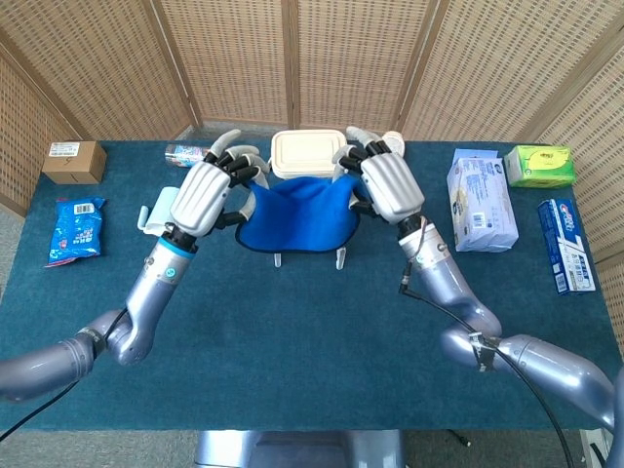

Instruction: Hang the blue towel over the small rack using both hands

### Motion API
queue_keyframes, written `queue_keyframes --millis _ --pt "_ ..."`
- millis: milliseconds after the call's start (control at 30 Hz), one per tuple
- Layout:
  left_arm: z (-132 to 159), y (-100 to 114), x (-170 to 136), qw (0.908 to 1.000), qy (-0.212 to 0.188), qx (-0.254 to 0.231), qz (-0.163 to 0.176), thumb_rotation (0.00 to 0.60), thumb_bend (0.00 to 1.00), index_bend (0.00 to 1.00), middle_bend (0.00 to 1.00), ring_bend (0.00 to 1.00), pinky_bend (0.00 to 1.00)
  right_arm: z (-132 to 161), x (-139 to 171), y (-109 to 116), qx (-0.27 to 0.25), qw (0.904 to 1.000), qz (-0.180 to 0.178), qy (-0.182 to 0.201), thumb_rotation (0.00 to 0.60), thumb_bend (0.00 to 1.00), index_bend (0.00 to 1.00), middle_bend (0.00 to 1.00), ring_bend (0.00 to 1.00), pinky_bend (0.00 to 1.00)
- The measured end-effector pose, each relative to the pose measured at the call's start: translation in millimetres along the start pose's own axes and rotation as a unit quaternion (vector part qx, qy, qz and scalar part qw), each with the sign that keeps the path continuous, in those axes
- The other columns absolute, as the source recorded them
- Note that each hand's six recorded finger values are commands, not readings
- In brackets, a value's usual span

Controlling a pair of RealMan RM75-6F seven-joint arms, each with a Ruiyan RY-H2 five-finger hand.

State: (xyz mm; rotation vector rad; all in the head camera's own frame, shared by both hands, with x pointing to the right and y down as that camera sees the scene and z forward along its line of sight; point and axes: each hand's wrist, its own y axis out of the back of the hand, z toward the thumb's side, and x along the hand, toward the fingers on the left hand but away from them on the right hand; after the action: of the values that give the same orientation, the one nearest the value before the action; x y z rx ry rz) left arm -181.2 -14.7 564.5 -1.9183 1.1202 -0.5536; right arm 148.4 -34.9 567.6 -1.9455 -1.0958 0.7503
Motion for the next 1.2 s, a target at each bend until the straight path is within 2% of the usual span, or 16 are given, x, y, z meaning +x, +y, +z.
queue_keyframes --millis 400,767,1200 --pt "-10.7 -17.6 12.0 0.9999 0.012 0.003 -0.011 0.600 0.59 0.81 0.42 0.28 0.10 -13.6 -11.0 -12.8 0.012 0.9997 0.008 -0.019 0.600 0.51 0.83 0.38 0.12 0.17" --pt "-36.6 -41.7 4.4 0.9986 0.042 0.003 -0.030 0.600 0.59 0.81 0.42 0.28 0.10 -19.5 -15.6 -40.7 0.031 0.9987 0.034 -0.025 0.600 0.50 0.83 0.38 0.12 0.17" --pt "-54.6 -63.4 -3.0 0.9966 0.069 -0.003 -0.046 0.600 0.59 0.81 0.42 0.28 0.10 -26.5 -16.3 -55.4 0.036 0.9977 0.046 -0.036 0.600 0.50 0.83 0.38 0.12 0.17"
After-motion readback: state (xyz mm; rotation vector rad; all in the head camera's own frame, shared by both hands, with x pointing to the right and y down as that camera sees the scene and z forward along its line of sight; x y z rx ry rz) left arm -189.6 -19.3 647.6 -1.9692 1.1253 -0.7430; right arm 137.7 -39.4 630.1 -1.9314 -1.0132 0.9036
